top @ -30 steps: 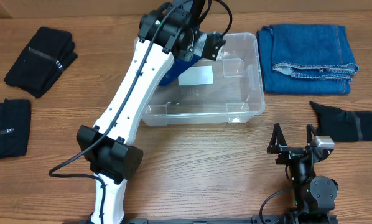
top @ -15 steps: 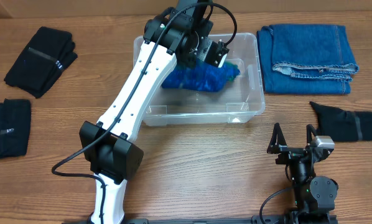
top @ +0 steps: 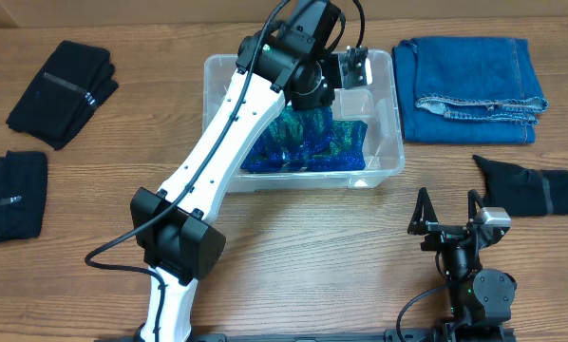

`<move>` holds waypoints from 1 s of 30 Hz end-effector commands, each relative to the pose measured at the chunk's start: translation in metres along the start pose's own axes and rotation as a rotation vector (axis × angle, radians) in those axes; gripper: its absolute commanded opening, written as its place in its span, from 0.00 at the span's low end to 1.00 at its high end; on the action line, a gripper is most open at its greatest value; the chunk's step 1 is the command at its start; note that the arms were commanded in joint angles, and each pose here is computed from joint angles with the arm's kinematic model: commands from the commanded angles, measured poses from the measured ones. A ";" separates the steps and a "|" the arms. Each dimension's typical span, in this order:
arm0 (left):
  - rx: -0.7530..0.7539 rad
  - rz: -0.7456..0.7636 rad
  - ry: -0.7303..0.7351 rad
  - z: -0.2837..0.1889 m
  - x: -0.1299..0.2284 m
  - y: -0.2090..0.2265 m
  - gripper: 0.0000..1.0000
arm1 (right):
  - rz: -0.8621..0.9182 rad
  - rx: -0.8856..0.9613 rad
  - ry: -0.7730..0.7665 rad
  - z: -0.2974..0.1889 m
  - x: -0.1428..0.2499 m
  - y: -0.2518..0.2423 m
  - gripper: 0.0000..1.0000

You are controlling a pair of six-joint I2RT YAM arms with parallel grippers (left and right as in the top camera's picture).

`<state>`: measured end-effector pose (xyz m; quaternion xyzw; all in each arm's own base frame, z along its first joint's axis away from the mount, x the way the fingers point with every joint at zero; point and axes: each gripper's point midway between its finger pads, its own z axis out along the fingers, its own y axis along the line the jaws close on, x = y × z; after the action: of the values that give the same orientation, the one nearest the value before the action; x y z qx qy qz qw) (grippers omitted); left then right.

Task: Pack container
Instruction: 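Lift the blue-green fabric with the left gripper and lower it into the bin, then open the left gripper and press the fabric flat inside the bin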

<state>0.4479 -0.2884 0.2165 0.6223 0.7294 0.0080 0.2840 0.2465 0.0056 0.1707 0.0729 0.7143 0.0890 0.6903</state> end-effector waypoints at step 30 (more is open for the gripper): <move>0.195 -0.465 0.360 0.091 0.075 -0.063 0.61 | -0.003 0.003 -0.008 0.000 0.001 -0.001 1.00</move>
<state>0.4110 -0.2708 0.0821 0.4417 0.8936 -0.0530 0.0591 0.2465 0.0055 0.1705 0.0730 0.7145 0.0887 0.6901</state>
